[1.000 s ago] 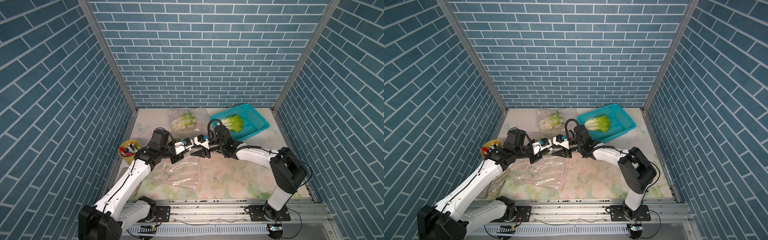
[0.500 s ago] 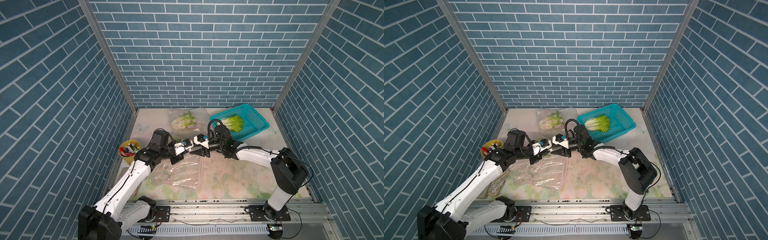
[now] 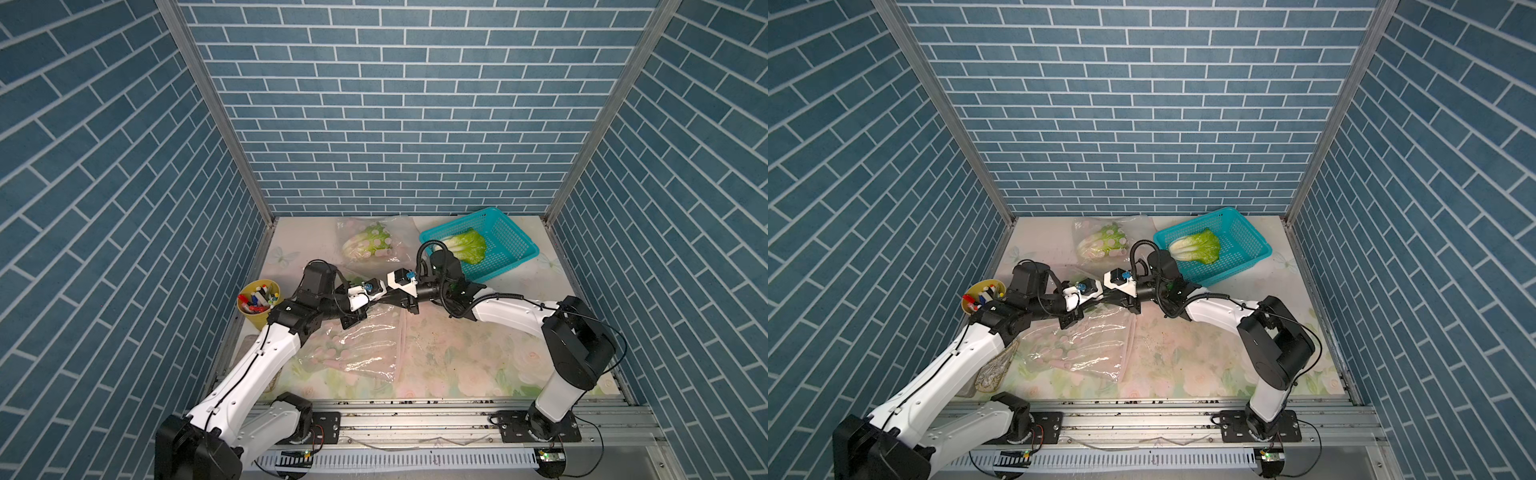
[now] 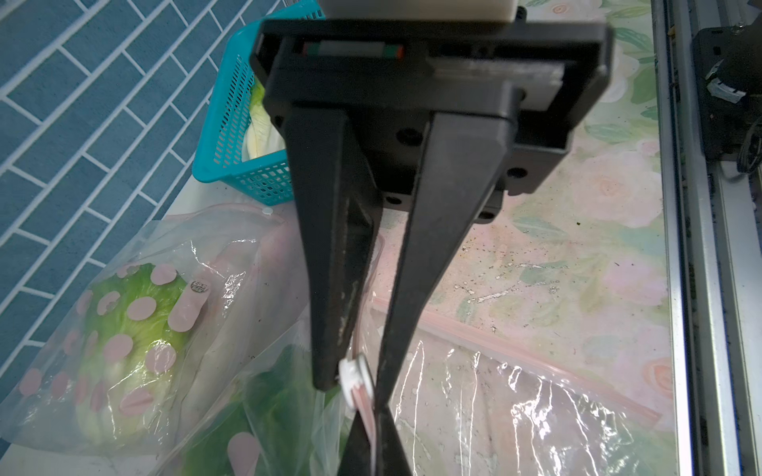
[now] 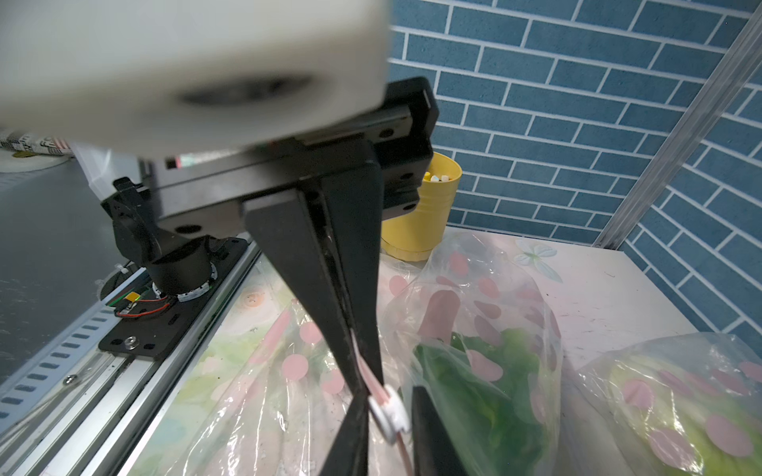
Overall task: Open the zip-top bag and take out the chinese cabbages
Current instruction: Unzip the zipper on the zipper food storage bag, then open the zipper of the food storage bag at the center of the board, then pick up the Chinese cabbage from the zipper food storage bag.
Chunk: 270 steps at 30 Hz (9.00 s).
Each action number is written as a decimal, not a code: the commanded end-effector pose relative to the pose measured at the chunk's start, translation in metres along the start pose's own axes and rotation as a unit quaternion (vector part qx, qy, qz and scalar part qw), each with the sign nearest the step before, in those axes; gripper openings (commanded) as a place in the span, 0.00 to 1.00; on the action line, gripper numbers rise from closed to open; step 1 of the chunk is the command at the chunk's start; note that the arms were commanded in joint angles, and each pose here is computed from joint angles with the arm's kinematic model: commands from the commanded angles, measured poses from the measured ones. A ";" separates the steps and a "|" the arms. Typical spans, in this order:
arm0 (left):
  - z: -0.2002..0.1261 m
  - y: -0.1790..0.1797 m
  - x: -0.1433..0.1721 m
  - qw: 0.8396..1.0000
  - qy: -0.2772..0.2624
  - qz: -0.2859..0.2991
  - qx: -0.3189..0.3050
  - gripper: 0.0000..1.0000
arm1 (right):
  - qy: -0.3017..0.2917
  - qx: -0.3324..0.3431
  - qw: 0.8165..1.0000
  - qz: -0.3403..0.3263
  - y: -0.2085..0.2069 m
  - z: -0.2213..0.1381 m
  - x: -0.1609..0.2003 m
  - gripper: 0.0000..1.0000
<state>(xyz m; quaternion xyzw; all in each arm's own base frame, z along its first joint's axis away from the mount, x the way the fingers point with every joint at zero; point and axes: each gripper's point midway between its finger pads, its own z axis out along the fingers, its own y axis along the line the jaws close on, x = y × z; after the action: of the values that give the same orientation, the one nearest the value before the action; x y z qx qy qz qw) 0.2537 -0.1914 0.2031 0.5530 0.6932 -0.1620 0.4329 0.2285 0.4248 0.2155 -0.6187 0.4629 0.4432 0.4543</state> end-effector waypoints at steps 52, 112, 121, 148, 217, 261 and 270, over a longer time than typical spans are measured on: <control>-0.055 0.020 -0.015 0.992 -0.016 0.002 -0.125 0.00 | 0.148 0.143 0.979 -0.003 0.011 -0.050 0.112 0.00; -0.036 -0.019 0.001 0.999 -0.012 -0.033 -0.035 0.00 | 0.208 0.224 0.931 0.202 0.015 -0.092 0.091 0.35; -0.030 -0.034 0.008 1.000 0.002 -0.030 -0.005 0.00 | 0.206 0.260 0.914 0.233 0.005 -0.070 0.092 0.12; -0.027 -0.034 0.010 0.999 0.010 -0.033 -0.004 0.00 | 0.193 0.221 0.918 0.265 0.017 -0.040 0.095 0.06; -0.004 0.120 0.189 0.682 0.307 -0.591 -0.301 0.35 | 0.059 0.122 0.834 0.534 -0.071 0.063 0.121 0.61; -0.005 0.175 0.197 0.680 0.292 -0.604 -0.297 0.61 | 0.047 0.081 0.945 0.313 -0.091 0.093 0.106 0.62; 0.010 0.168 0.214 0.675 0.311 -0.607 -0.281 0.57 | 0.050 0.143 0.933 0.326 -0.117 0.097 0.118 0.38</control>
<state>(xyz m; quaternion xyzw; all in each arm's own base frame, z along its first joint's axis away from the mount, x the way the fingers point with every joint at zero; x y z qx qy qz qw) 0.4142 -0.0075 0.0888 -0.1245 0.9790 -0.0096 0.1609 0.3409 0.5084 0.0900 -0.3909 0.7270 0.4640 0.3217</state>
